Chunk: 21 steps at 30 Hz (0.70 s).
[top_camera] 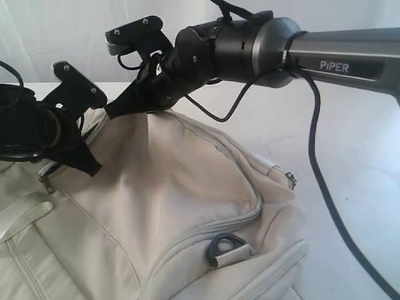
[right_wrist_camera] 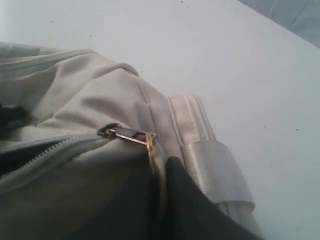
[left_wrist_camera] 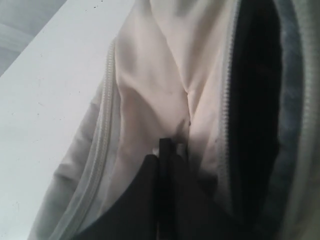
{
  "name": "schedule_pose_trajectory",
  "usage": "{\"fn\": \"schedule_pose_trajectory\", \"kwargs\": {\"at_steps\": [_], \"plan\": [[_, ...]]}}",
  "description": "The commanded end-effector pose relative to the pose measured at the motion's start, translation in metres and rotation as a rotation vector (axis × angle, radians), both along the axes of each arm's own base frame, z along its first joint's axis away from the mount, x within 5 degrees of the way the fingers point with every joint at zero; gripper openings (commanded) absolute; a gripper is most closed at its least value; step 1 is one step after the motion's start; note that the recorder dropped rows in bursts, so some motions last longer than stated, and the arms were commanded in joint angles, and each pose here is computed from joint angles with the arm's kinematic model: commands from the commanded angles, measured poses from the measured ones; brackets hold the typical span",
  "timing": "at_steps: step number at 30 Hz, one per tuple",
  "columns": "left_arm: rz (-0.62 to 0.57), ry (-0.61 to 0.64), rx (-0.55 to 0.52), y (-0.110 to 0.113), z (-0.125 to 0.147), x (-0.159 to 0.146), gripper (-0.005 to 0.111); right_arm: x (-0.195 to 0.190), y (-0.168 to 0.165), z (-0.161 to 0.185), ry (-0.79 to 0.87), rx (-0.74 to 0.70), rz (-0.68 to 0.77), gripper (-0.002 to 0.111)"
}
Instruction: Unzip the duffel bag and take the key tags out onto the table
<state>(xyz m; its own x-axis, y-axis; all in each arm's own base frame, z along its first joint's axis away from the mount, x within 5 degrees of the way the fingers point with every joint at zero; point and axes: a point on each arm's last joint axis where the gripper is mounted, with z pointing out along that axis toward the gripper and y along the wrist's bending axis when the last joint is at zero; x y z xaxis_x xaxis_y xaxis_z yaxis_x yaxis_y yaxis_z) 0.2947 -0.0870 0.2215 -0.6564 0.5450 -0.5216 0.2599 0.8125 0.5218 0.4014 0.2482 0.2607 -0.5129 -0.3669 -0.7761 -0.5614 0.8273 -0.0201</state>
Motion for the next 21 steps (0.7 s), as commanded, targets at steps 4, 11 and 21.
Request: {"fn": "schedule_pose_trajectory", "kwargs": {"at_steps": [4, 11, 21], "plan": [[0.118, 0.099, 0.056, 0.015, -0.02, -0.016, 0.0, 0.009, -0.029, 0.017, -0.05, -0.022, -0.047, 0.0], [0.139, 0.101, 0.063, 0.018, -0.02, -0.016, 0.0, 0.009, -0.035, 0.024, -0.068, -0.062, -0.051, 0.0], [0.211, 0.175, 0.109, 0.029, -0.037, -0.033, 0.0, 0.025, -0.079, 0.023, -0.074, -0.17, -0.219, 0.0]]}}
